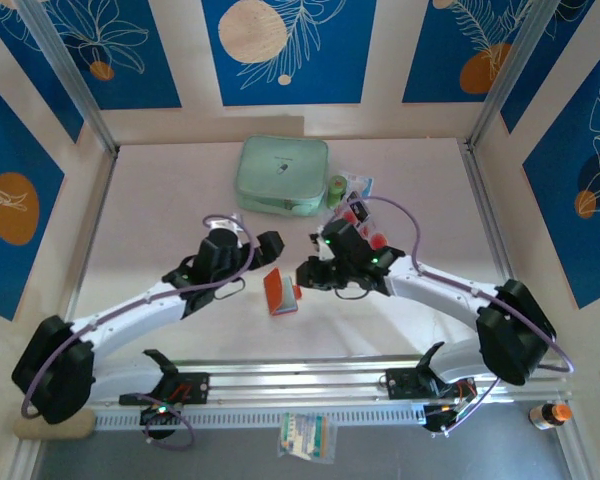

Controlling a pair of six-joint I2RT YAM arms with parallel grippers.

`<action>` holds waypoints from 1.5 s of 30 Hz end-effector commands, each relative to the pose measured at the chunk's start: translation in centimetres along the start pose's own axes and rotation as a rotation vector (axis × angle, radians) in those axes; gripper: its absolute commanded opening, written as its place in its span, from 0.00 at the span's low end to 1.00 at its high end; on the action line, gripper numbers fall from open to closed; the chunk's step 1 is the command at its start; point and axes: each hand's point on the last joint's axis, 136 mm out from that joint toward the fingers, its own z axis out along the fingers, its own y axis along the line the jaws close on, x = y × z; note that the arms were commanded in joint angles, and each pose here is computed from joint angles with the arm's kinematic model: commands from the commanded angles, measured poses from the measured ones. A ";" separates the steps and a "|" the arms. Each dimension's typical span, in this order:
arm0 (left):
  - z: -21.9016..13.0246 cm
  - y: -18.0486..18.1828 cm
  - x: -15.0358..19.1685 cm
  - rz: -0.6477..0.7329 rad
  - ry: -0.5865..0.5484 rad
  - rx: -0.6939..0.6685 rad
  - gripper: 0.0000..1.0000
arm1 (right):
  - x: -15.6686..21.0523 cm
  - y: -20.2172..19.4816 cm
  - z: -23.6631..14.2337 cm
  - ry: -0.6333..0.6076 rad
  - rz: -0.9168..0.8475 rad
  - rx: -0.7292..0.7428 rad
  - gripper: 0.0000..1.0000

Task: Put the credit cards into the card holder
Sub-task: Close the card holder at the center of the table.

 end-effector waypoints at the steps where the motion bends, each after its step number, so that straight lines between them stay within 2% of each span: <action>1: -1.4 3.7 0.8 -0.001 0.047 -0.125 1.00 | -0.1 2.4 1.3 0.024 -0.068 0.005 0.15; 6: -2.5 7.3 2.0 0.005 0.102 -0.270 1.00 | -0.2 4.1 4.4 0.088 -0.119 0.008 0.12; 11: -2.7 9.5 4.1 0.035 0.196 -0.354 1.00 | -0.5 2.1 6.3 0.112 -0.124 0.077 0.08; 17: -1.9 10.3 6.4 0.106 0.331 -0.379 1.00 | -0.8 -1.7 6.6 0.109 -0.063 0.120 0.06; 24: -0.7 9.4 8.2 0.211 0.427 -0.374 1.00 | 0.4 -4.5 7.7 0.135 -0.001 0.138 0.05; 36: 1.0 8.3 10.9 0.318 0.466 -0.362 1.00 | 1.1 -6.0 7.9 0.134 0.039 0.157 0.03; 45: 1.8 8.0 11.0 0.339 0.437 -0.355 1.00 | 1.4 -6.3 7.9 0.134 0.049 0.156 0.02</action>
